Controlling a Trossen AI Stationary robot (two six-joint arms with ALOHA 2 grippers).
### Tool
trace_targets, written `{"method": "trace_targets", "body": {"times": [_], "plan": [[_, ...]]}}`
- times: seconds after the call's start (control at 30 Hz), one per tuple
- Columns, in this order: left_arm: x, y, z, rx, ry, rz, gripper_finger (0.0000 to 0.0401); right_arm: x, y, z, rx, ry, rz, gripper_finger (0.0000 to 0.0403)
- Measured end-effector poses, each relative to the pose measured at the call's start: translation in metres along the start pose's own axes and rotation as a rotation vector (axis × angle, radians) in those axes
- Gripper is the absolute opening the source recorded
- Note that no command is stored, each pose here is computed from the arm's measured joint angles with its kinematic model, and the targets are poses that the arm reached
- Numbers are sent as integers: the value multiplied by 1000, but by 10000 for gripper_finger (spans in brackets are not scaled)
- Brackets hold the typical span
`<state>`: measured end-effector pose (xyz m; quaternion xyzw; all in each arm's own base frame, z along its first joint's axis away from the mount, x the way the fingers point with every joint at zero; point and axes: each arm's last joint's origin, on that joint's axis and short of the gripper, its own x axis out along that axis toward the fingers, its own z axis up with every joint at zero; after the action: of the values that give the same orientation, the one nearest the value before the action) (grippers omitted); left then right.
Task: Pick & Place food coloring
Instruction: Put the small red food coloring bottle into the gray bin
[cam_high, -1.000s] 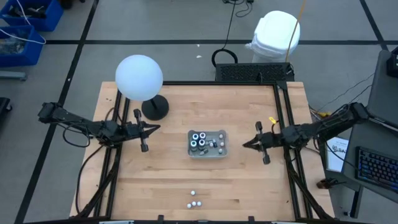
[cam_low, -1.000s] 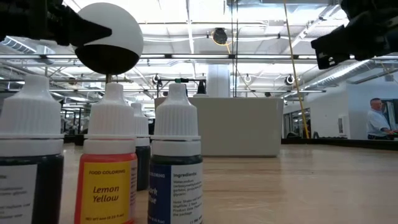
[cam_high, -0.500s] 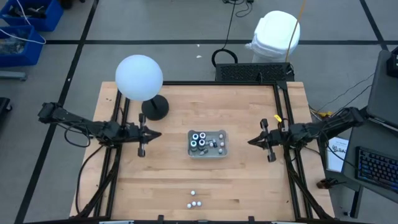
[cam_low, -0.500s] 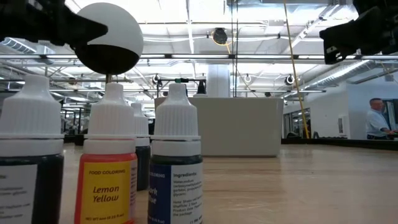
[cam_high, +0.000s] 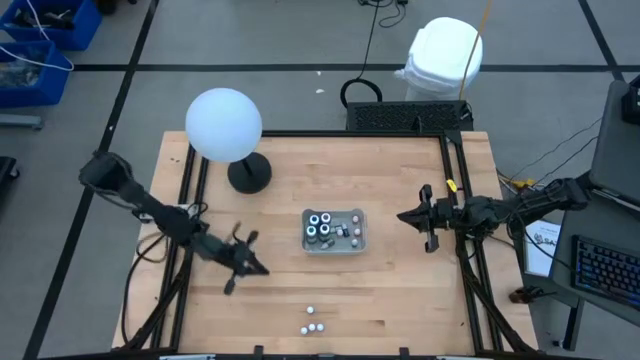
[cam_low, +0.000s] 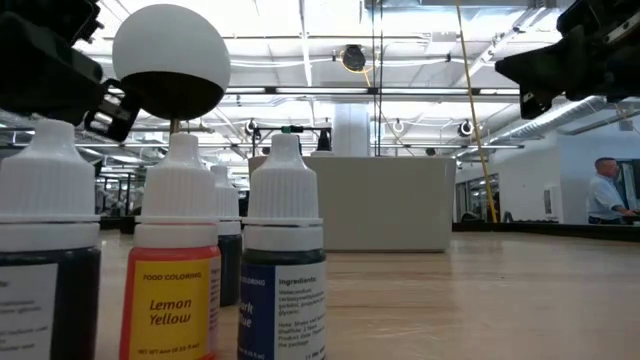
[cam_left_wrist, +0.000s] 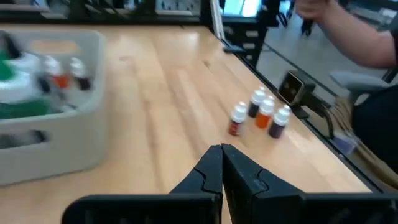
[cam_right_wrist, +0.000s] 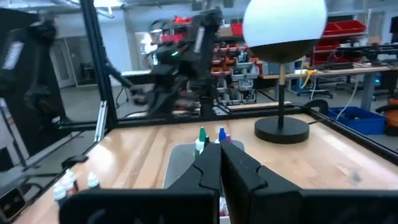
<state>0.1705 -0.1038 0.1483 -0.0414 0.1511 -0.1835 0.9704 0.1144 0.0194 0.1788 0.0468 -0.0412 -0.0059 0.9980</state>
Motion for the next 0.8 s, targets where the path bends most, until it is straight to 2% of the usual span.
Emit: {"method": "trace_targets", "body": {"times": [0.13, 0.3, 0.43, 0.53, 0.63, 0.7, 0.8], "plan": [[31, -24, 0, 17, 45, 12, 10, 0, -1, -1, 21, 5, -4, 1], [72, -42, 5, 179, 142, 17, 18, 0, -1, -2, 18, 17, -1, 1], [94, -34, 18, 193, 179, 18, 65, 1, -1, -3, 17, 26, -2, 1], [104, -26, 33, 175, 161, -54, 116, 1, -1, -4, 17, 37, -2, 1], [115, -21, 45, 203, 140, -126, 159, 1, -1, -4, 16, 43, -3, 1], [125, -20, 49, 218, 138, -144, 178, 1, -1, -4, 16, 42, -2, 1], [146, -23, 43, 264, 218, -161, 192, 1, -1, -4, 16, 42, -2, 1]]}}
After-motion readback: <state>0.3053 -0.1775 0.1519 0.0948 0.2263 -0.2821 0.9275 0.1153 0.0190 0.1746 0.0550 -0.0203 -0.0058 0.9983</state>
